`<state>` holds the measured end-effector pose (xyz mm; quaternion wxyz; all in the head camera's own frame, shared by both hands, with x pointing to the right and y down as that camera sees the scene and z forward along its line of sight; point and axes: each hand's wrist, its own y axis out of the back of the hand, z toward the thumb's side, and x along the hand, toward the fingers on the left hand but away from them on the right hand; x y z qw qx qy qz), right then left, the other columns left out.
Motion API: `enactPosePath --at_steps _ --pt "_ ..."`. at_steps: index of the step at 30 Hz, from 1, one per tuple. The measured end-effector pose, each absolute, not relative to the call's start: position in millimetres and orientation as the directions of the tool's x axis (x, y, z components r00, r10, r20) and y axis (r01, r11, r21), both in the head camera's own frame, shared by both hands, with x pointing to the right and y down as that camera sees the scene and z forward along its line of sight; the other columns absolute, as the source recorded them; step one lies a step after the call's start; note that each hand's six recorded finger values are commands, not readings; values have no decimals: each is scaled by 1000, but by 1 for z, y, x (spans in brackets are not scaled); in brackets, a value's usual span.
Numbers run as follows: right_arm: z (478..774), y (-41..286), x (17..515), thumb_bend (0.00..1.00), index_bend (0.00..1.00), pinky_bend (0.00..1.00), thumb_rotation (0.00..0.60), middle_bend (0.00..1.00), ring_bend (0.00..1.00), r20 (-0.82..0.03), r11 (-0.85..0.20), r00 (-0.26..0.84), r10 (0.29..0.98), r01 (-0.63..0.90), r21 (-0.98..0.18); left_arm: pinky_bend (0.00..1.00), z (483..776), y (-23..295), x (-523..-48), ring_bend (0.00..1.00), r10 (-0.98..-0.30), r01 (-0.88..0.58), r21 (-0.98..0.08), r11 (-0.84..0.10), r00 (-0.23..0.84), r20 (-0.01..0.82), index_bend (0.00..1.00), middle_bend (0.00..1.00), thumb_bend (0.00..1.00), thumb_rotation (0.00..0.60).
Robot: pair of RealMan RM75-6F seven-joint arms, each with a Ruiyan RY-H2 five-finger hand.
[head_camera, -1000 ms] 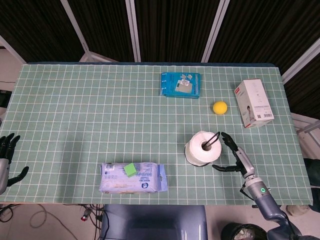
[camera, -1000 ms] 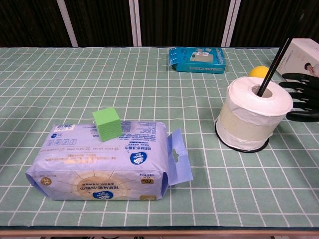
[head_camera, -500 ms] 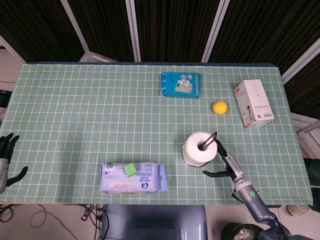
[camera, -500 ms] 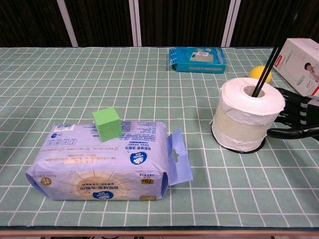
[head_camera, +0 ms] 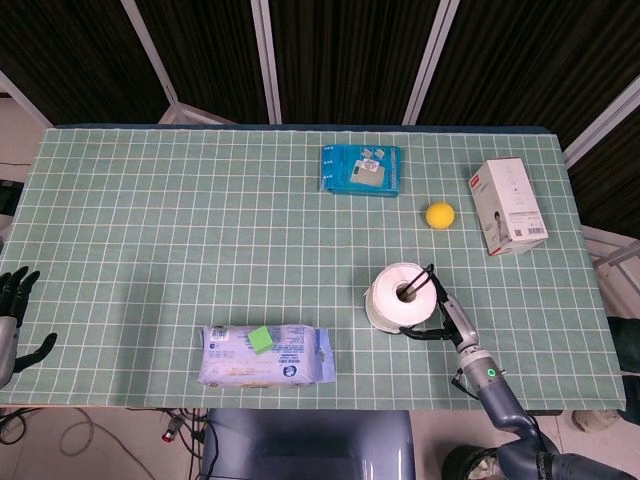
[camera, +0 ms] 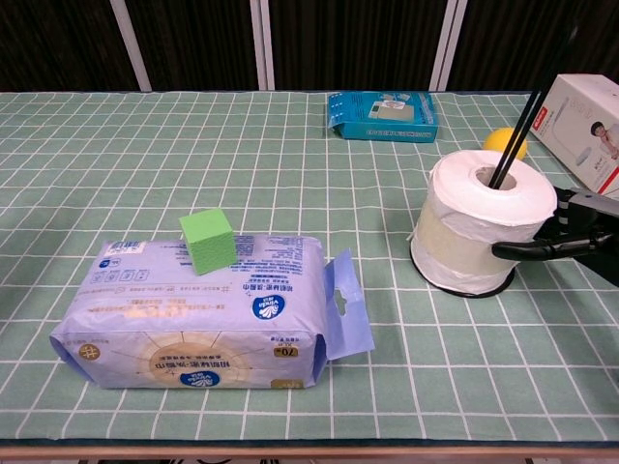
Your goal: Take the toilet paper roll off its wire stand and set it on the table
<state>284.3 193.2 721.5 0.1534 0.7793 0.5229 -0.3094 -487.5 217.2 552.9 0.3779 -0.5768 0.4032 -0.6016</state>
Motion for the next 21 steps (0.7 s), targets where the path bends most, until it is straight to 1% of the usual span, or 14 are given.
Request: enactPosePath --at_steps 12,14,16,18,21 --pt "729 186 267 0 0 0 600 0 0 -651 -417 284 704 908 -54 0 554 217 -487 0 -918 -14 -919 -393 -52 393 40 0 241 600" --pt "731 185 264 0 5 0 600 16 1 -658 -420 288 696 906 -47 0 553 217 -488 0 -918 -15 -920 -392 -53 393 40 0 241 600" --pt "733 185 263 0 48 0 600 69 30 -664 -427 292 688 903 -45 0 553 217 -488 0 -917 -15 -919 -394 -53 394 41 0 241 600" --pt "734 184 262 0 131 0 600 146 106 -670 -439 292 683 897 -57 0 554 217 -488 0 -916 -15 -918 -396 -53 397 42 0 241 600" --pt "736 183 260 0 222 1 600 220 182 -669 -441 284 687 894 -73 0 554 217 -488 0 -916 -16 -917 -398 -52 398 47 0 241 600"
